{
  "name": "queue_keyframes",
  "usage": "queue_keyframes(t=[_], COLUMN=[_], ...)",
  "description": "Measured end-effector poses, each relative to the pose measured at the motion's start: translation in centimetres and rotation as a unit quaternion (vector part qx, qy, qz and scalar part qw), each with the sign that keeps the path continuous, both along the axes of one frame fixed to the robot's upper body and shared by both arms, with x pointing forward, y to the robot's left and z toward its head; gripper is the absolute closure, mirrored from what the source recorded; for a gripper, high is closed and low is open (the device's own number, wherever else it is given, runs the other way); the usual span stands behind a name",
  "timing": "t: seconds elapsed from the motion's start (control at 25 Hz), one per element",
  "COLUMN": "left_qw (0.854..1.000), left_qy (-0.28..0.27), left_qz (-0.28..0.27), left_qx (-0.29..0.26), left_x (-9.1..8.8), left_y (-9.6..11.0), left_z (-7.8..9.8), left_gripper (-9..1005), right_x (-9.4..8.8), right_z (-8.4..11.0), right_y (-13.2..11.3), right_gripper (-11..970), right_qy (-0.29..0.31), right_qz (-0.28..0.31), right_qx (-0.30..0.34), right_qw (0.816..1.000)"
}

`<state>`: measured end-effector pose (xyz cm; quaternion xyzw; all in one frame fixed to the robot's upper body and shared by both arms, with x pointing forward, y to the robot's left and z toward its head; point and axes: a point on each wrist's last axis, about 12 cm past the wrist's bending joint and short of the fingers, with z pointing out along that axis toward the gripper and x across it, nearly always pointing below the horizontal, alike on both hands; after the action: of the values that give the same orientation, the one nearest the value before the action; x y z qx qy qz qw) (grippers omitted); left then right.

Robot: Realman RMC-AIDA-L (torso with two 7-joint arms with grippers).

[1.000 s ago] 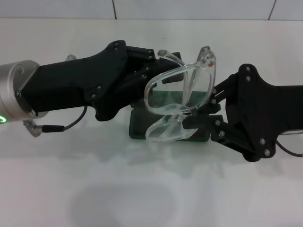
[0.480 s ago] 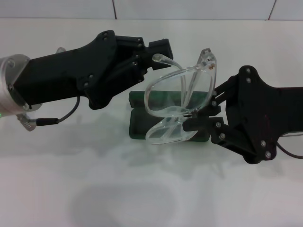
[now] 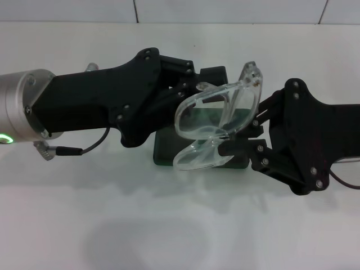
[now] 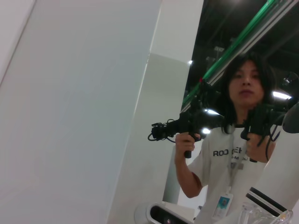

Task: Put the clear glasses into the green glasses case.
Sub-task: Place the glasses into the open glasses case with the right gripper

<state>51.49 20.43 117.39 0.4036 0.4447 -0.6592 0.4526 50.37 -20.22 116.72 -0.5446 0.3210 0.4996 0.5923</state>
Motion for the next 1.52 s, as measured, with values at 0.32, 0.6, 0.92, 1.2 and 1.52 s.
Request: queue_keyframes(t=[0.32,0.6,0.92,1.2,1.52], left_qw=[1.000,0.999,0.982,0.950,0.936], left_qy=[-0.005,-0.004,-0.015,0.001,0.003], left_qz=[0.019,0.053,0.187,0.310,0.346], left_qx=[-0.007,-0.011,0.007,0.041,0.071], left_x=[0.2,0.5,1.2,0.4,-1.8], left_y=[0.6,1.9,8.4,15.4,17.8], left_z=[0.1,-0.1,0.0,0.3,0.0], left_gripper=[944,944,944,944,944], right_x=[0.0,-0.1,0.2,-0.3,-0.8], right_z=[0.0,-0.1,0.8,4.2,8.4], right_y=[0.0,-0.1,0.1,1.2,4.5], right_gripper=[901,901,900,900,900], right_qy=[0.000,0.001,0.035,0.053,0.053], right_qz=[0.000,0.000,0.016,-0.023,-0.077], right_qx=[0.000,0.000,-0.059,-0.265,-0.436], right_qw=[1.000,1.000,0.998,0.962,0.895])
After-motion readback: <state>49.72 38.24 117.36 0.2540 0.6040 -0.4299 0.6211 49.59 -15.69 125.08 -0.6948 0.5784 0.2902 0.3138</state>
